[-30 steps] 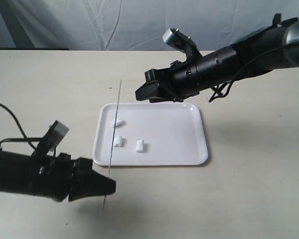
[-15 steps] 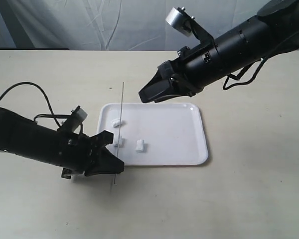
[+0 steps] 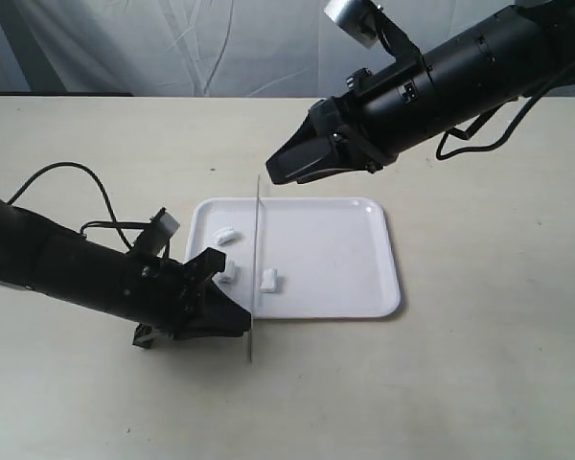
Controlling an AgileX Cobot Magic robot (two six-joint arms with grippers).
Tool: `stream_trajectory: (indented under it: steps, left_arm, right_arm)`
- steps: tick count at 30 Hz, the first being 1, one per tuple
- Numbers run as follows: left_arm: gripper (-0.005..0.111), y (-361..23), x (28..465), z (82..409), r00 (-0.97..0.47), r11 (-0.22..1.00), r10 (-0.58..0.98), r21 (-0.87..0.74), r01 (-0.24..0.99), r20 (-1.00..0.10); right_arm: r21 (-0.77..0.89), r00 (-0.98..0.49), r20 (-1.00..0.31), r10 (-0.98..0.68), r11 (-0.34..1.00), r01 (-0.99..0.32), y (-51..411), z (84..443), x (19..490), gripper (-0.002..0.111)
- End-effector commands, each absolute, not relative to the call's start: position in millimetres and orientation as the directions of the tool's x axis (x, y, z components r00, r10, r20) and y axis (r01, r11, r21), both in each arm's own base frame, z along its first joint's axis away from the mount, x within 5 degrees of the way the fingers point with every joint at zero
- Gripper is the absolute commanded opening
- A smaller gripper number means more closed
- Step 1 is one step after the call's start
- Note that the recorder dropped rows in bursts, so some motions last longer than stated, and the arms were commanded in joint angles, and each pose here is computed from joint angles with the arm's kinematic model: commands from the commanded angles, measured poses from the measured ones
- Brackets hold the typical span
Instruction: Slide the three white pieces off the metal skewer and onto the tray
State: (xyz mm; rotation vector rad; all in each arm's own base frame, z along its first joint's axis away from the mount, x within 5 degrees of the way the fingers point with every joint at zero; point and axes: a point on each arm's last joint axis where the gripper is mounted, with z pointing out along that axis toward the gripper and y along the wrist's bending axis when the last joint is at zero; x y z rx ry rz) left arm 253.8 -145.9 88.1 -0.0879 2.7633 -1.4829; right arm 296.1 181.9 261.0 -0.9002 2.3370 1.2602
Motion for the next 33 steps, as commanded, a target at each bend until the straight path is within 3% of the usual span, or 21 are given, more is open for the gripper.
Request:
stream_trajectory:
  steps: [1,7,10,19,23,26,29,32,33]
  left_arm:
    - [0.014,-146.4,251.7,86.7,-0.999,0.544,-0.031,-0.838,-0.048,0.037]
    - [0.011,-149.3,248.5,94.8,-1.0,0.492,0.026,-0.871,0.003,0.011]
    - [-0.001,-145.8,249.5,105.8,-0.996,0.541,0.04,-0.836,0.092,-0.083]
    - [0.0,-125.1,239.8,187.3,-0.893,0.695,0.046,-0.628,0.35,-0.447]
    - [0.0,-104.6,224.4,234.3,-0.785,0.803,0.047,-0.444,0.398,-0.618]
    - [0.0,-85.3,207.5,268.6,-0.668,0.876,0.052,-0.287,0.387,-0.743]
    - [0.0,-54.1,170.9,304.6,-0.539,0.949,0.126,-0.057,0.31,-0.833]
    - [0.0,-17.6,139.3,319.0,-0.537,0.993,0.12,0.1,0.066,-0.835]
    - [0.0,-10.3,126.9,324.0,-0.524,0.997,0.071,0.08,0.005,-0.849]
  right_arm:
    - [0.618,-0.739,-0.565,-0.367,0.406,-0.674,180.3,265.4,295.3,0.045]
    - [0.604,-0.731,-0.566,-0.382,0.412,-0.682,179.2,265.3,294.6,0.045]
    - [0.573,-0.719,-0.556,-0.417,0.435,-0.695,175.4,266.9,291.4,0.041]
    - [0.279,-0.597,-0.64,-0.483,0.578,-0.767,147.8,312.7,270.7,0.0]
    - [0.153,-0.543,-0.711,-0.446,0.655,-0.74,132.8,344.9,255.4,-0.001]
    - [0.035,-0.491,-0.763,-0.42,0.732,-0.68,115.5,372.1,238.4,-0.001]
    - [-0.114,-0.432,-0.815,-0.385,0.839,-0.533,86.5,404.3,212.2,-0.001]
    - [-0.175,-0.406,-0.843,-0.352,0.894,-0.413,66.0,422.8,189.9,-0.001]
    - [-0.186,-0.397,-0.854,-0.336,0.91,-0.371,58.7,428.4,180.0,-0.001]
